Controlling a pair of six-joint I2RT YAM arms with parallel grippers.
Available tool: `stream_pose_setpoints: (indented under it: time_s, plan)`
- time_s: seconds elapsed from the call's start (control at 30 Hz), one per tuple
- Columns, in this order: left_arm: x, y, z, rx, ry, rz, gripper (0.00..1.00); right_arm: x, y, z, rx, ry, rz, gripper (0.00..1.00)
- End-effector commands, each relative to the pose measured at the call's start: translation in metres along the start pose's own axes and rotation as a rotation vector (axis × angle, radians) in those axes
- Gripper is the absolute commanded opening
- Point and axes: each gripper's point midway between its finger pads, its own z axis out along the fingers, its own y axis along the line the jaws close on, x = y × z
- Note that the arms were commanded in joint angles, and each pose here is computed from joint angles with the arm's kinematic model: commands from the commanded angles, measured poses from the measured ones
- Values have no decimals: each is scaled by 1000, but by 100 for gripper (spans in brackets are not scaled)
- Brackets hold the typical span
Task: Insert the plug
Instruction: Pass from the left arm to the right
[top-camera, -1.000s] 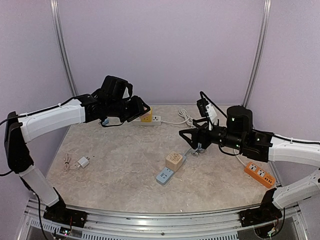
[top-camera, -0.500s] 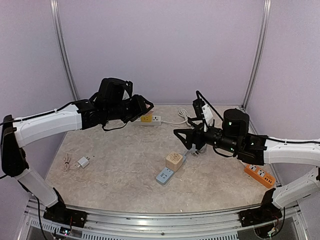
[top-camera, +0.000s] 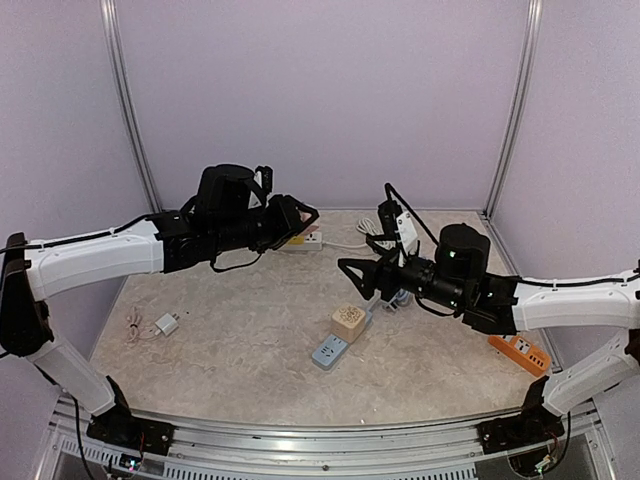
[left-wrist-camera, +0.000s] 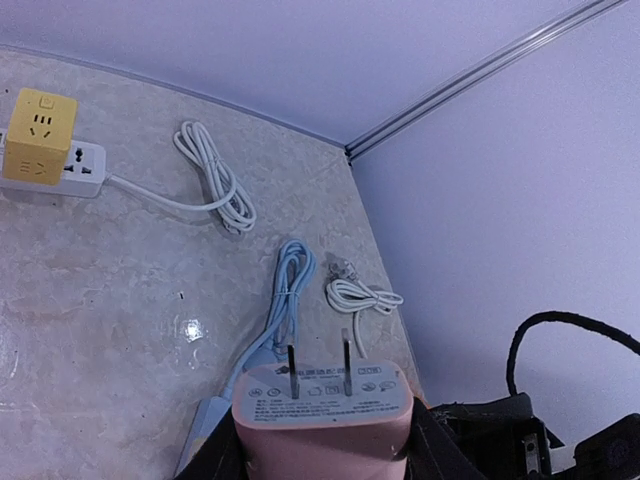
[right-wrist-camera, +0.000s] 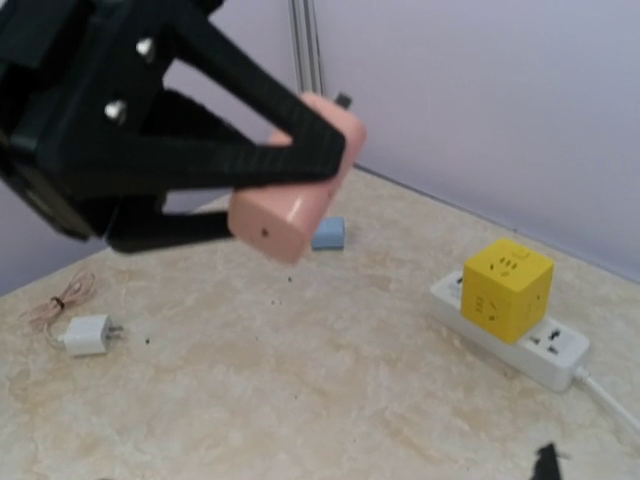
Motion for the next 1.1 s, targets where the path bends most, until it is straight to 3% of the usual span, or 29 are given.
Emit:
stream_pose_setpoints:
  time_s: [0.0, 0.57, 0.87, 1.07]
  plan:
    - [-2, -19, -6, 87, -14, -14, 31, -5, 2, -1, 1, -46, -19, 86]
    - [9, -34, -5, 162, -9, -71, 31, -13, -4, -14, 70, -141, -52, 83]
    - [39, -49, 3, 223, 24, -104, 32, -15, 4, -4, 70, -174, -70, 82]
    - [41, -54, 0, 318, -30, -157, 34, -14, 0, -2, 111, -202, -64, 80]
